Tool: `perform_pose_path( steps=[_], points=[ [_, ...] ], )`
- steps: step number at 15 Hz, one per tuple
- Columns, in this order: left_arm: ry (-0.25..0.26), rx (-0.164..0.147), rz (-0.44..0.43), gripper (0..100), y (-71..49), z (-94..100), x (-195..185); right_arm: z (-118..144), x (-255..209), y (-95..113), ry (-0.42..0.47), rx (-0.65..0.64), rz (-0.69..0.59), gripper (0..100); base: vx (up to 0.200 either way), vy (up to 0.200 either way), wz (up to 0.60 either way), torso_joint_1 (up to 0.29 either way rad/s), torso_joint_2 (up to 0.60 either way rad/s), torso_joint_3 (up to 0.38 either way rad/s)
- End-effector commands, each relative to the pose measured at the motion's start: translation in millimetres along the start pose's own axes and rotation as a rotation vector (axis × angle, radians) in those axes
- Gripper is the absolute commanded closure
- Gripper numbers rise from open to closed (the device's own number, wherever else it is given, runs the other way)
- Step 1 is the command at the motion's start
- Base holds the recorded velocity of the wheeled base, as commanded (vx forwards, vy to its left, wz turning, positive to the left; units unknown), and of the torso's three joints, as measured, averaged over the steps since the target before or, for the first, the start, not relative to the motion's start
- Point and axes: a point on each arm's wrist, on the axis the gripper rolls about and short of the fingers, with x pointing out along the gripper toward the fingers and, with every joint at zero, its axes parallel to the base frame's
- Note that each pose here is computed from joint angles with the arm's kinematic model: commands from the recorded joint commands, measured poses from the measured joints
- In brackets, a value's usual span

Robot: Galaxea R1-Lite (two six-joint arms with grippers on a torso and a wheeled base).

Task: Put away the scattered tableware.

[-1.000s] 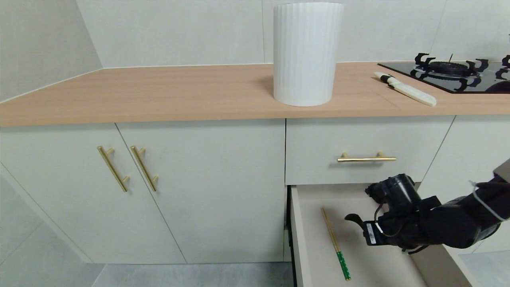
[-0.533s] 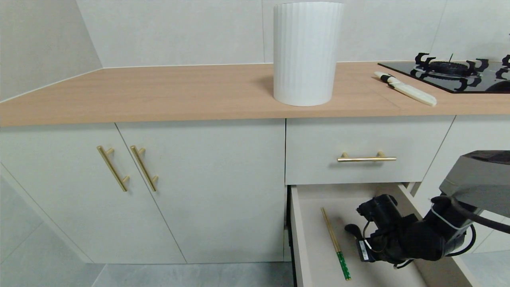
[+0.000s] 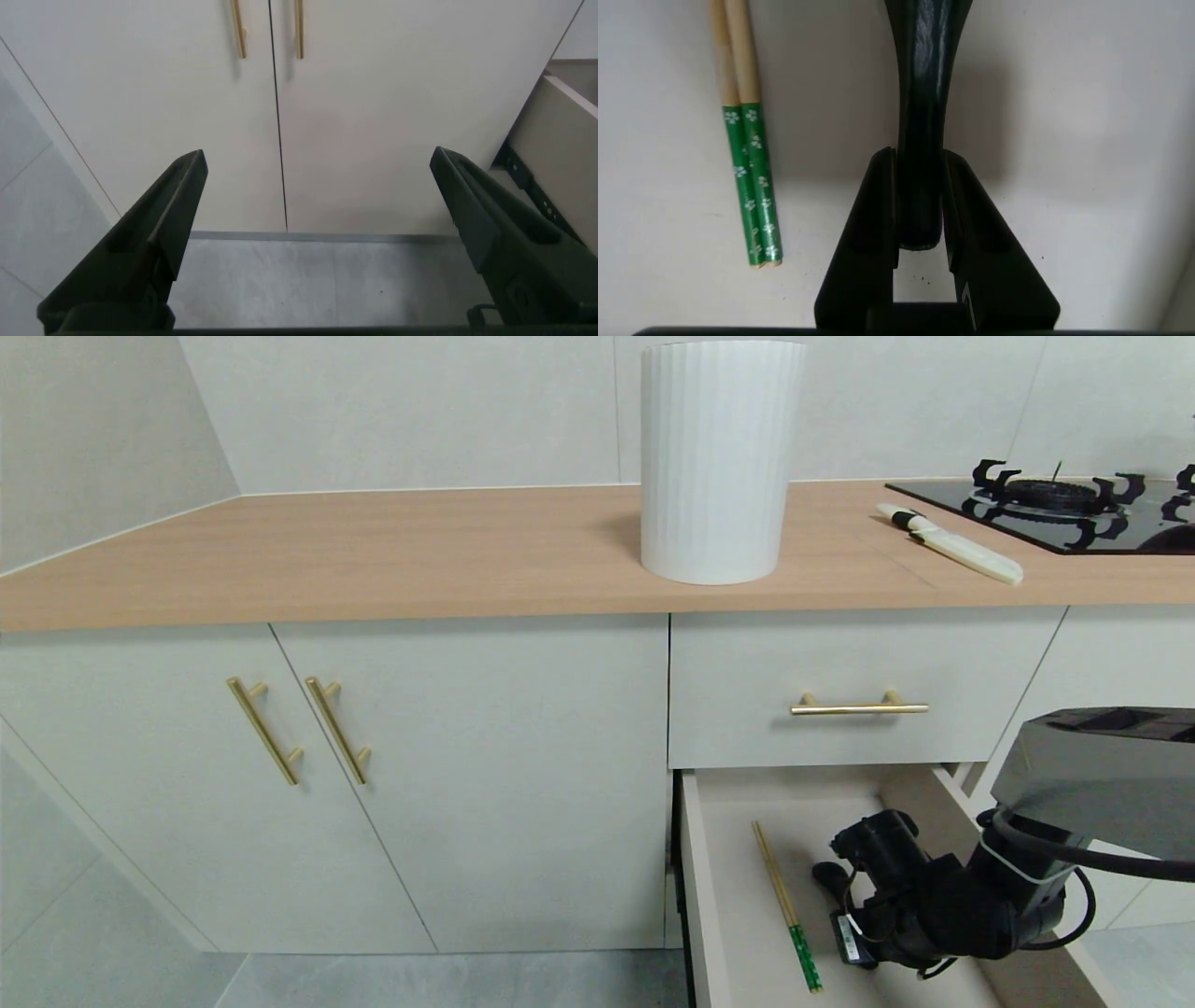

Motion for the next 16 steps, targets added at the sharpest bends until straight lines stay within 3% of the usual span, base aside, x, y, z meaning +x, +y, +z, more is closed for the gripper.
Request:
perform_pose_path(
  steps=[1, 6, 7, 13, 16],
  points=[
    [0.001, 0.000, 0.001, 0, 0.0, 0.1, 0.1, -0.6, 1.9, -0.1, 0.004, 0.000, -0.002, 100, 0.000, 0.000, 0.00, 0.000, 0.00, 0.000],
    [0.001, 0.000, 0.001, 0, 0.0, 0.1, 0.1, -0.3, 2.0, -0.5, 0.000, 0.003, -0.003, 100, 0.000, 0.000, 0.00, 0.000, 0.00, 0.000],
    [0.001, 0.000, 0.001, 0, 0.0, 0.1, 0.1, -0.3, 2.0, -0.5, 0.000, 0.003, -0.001, 0, 0.000, 0.000, 0.00, 0.000, 0.00, 0.000],
    [0.001, 0.000, 0.001, 0, 0.0, 0.1, 0.1, 0.7, 1.2, -0.4, -0.005, 0.003, -0.002, 0, 0.000, 0.000, 0.00, 0.000, 0.00, 0.000],
    [0.001, 0.000, 0.001, 0, 0.0, 0.1, 0.1, 8.3, -15.6, -3.0, -0.051, 0.022, -0.015, 0, 0.000, 0.000, 0.00, 0.000, 0.00, 0.000]
  ],
)
